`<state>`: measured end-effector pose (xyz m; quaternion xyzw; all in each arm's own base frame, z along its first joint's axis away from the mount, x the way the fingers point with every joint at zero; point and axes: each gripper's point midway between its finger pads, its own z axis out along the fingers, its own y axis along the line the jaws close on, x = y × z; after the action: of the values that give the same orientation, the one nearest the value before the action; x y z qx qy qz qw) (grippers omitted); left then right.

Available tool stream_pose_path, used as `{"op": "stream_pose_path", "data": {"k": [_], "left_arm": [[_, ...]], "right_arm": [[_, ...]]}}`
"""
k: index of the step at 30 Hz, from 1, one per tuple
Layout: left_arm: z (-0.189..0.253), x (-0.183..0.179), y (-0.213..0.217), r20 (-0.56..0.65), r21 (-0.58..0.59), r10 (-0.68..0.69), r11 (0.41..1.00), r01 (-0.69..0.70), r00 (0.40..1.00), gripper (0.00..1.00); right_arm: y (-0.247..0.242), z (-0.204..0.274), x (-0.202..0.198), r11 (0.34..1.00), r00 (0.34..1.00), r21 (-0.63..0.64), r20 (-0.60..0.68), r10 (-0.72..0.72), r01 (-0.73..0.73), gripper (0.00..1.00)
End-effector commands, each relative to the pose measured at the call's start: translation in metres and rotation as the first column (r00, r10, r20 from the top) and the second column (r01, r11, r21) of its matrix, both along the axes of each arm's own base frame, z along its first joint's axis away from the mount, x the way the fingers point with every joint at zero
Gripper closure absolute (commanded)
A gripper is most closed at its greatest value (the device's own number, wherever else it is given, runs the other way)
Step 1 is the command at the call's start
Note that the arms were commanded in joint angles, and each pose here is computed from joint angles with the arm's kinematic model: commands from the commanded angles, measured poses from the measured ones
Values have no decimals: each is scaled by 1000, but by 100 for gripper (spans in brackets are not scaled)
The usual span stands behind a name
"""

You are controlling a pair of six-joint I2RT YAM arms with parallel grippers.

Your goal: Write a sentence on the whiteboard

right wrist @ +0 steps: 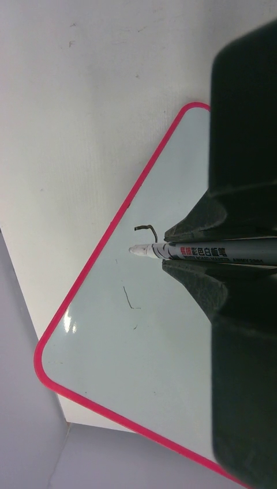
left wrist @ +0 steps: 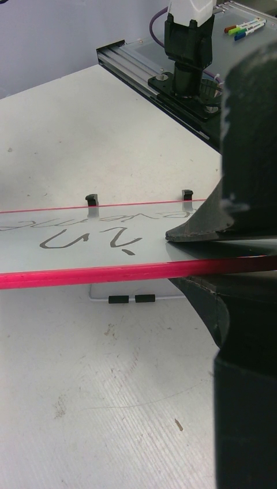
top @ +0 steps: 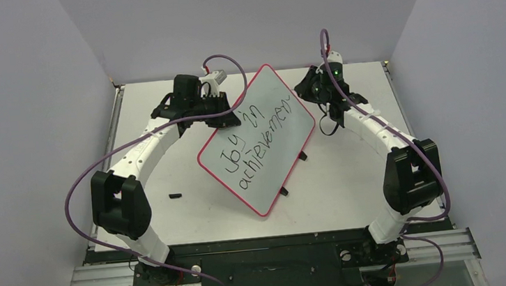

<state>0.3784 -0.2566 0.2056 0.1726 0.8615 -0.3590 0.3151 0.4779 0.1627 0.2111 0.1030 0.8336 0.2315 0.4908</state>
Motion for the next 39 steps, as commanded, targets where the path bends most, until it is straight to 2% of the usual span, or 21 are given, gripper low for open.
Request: {"op": "stream_pose_path", "data": {"k": [1, 18, 39], "left_arm": [[-18, -3, -1, 91, 130, -82, 989, 69, 992, 100], [-17, -3, -1, 92, 130, -82, 989, 70, 992, 100], [-17, -4, -2, 93, 132, -84, 989, 72, 992, 100]], "right_arm": [[13, 20, 9, 999, 998, 38, 58, 20, -22, 100], [26, 5, 14, 997, 998, 56, 25, 52, -53, 100], [19, -30, -8, 997, 998, 52, -25, 50, -48, 100]]}}
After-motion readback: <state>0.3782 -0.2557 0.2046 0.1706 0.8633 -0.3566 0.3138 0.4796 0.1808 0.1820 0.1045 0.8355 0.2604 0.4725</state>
